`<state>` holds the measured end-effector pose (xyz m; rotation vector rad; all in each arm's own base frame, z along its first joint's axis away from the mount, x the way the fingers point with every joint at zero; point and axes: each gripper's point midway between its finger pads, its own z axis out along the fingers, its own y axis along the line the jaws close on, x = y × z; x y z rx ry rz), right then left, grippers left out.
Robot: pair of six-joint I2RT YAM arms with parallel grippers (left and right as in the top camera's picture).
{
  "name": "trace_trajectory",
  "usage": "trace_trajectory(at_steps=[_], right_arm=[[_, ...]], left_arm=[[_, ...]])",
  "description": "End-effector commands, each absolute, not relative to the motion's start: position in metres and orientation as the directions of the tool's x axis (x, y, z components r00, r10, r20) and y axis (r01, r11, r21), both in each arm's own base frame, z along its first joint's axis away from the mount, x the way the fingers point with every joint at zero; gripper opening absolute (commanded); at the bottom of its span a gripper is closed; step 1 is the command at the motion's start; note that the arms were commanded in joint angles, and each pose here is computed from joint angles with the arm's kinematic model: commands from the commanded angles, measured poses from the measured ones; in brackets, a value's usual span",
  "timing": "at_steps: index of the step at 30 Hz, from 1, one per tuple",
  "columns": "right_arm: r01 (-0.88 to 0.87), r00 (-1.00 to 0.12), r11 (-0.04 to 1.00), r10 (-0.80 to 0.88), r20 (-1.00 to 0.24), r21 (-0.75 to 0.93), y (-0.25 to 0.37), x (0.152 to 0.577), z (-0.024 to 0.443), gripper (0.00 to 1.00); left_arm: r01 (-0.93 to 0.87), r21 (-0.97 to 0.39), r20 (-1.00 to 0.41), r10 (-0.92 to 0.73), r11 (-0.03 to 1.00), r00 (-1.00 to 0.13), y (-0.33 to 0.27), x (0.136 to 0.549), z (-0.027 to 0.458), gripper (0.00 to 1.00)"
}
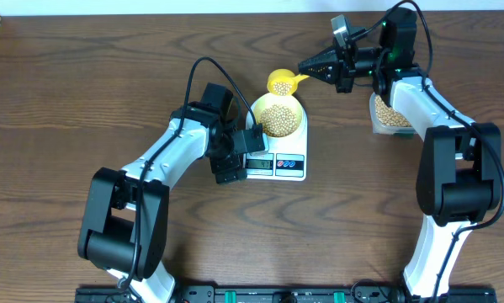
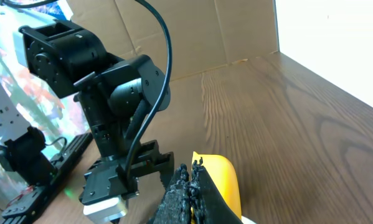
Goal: Scoop item into bowl and weigh 50g on scale
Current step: 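Hold the scoop tilted over the bowl, shaking out more soybeans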
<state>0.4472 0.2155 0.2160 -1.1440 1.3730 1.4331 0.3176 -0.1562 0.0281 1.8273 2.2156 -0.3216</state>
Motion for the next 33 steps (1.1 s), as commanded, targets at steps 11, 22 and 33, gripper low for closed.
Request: trace_trajectory(at_steps=[11, 22, 33], right_arm=[[-0.958, -0.272, -0.090, -0.029, -0.962, 0.273, 0.2185, 0.4433, 0.2103, 0.01], [-0.958, -0.271, -0.086, -0.027, -0.962, 0.272, 0.2163, 0.4444, 0.2104, 0.01], [-0.970, -0.226, -0.086, -0.023, -0.974, 0.228, 0.2165, 0.4456, 0.2136, 0.01]], left_arm=[[0.984, 0.006, -0.330, 0.929, 0.179, -0.167, -0.1532, 0.3172, 0.0325, 0.98], [0.984, 0.006, -0.330, 0.929, 0.179, -0.167, -0.1532, 0.3172, 0.0325, 0.98], [0.984, 0.006, -0.330, 0.929, 0.179, -0.167, -0.1532, 0.3172, 0.0325, 0.98]])
